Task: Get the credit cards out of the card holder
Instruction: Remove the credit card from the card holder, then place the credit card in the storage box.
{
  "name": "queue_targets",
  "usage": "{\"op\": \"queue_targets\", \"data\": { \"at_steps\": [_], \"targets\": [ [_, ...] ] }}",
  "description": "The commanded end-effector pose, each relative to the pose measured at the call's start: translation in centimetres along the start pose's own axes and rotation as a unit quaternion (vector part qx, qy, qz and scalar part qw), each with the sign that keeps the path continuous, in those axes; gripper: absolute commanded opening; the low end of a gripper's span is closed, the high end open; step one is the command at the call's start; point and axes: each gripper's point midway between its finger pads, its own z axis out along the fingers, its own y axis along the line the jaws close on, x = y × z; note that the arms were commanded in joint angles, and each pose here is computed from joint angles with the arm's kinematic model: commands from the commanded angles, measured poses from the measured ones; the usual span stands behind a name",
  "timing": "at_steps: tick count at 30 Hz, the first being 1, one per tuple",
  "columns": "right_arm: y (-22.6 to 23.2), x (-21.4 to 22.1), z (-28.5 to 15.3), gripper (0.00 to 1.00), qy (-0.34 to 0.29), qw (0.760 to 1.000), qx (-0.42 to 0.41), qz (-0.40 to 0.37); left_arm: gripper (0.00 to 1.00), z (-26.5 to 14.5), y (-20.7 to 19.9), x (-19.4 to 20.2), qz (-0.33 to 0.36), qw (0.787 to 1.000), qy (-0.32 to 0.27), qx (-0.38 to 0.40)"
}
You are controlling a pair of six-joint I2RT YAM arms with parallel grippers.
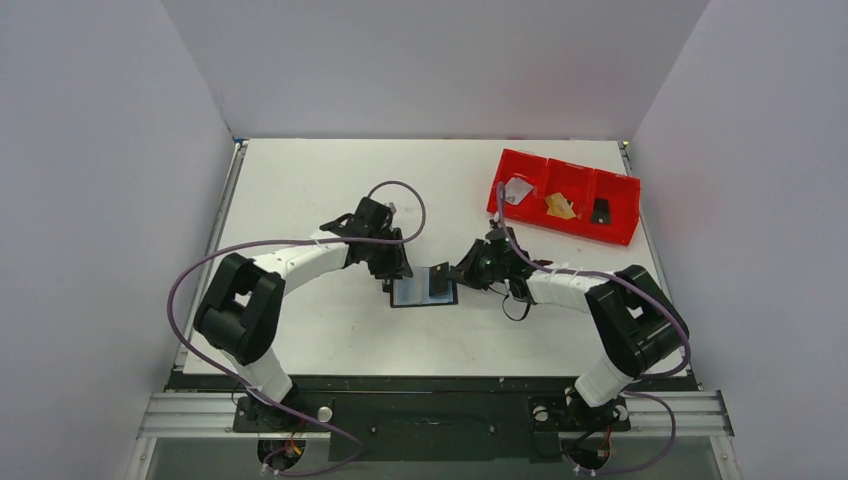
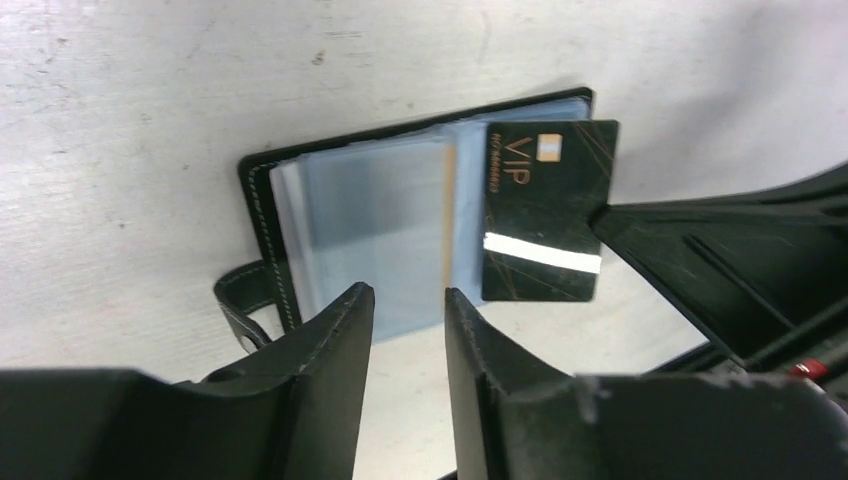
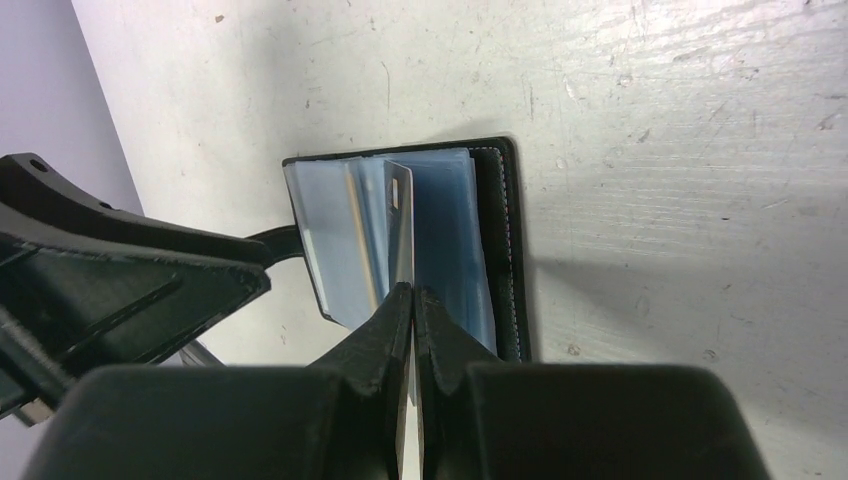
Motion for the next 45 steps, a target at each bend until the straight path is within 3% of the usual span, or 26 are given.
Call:
{"op": "queue_targets", "data": {
  "at_steps": [1,8,16,25,36,45],
  "targets": [
    [2.7,-1.8,-1.3,0.00,-0.024,0.999,-0.041,-0.007,0.34,-2.8,-4.3,-1.6,0.007,0.996,-0.019,0.086],
    [4.9,-2.5,-2.7,0.00,-0.024,0.996,-0.085,0.009,0.44,-3.5,-5.8,-1.8,-0.020,0.987,-0.010,0.159],
    [7.5,-3.6,-4.9,0.00,-0.027,0.991,-0.132,0.018,0.47,-4.0,-6.6,-2.0,-0.057,0.971,-0.002,0.233],
    [9.4,-4.0,-6.1,0.00,-0.025,0.986,-0.161,0.025,0.54,-5.9,-8.8,-3.1,-0.075,0.939,-0.016,0.335],
    [10.8,-4.0,-6.9,0.00,-0.019,0.982,-0.187,0.034,0.54,-5.7,-9.2,-3.4,-0.092,0.929,-0.011,0.358],
    [11.2,-4.2,-7.6,0.00,-0.024,0.981,-0.192,0.034,0.54,-5.3,-8.8,-3.4,-0.096,0.933,-0.013,0.346]
  ]
}}
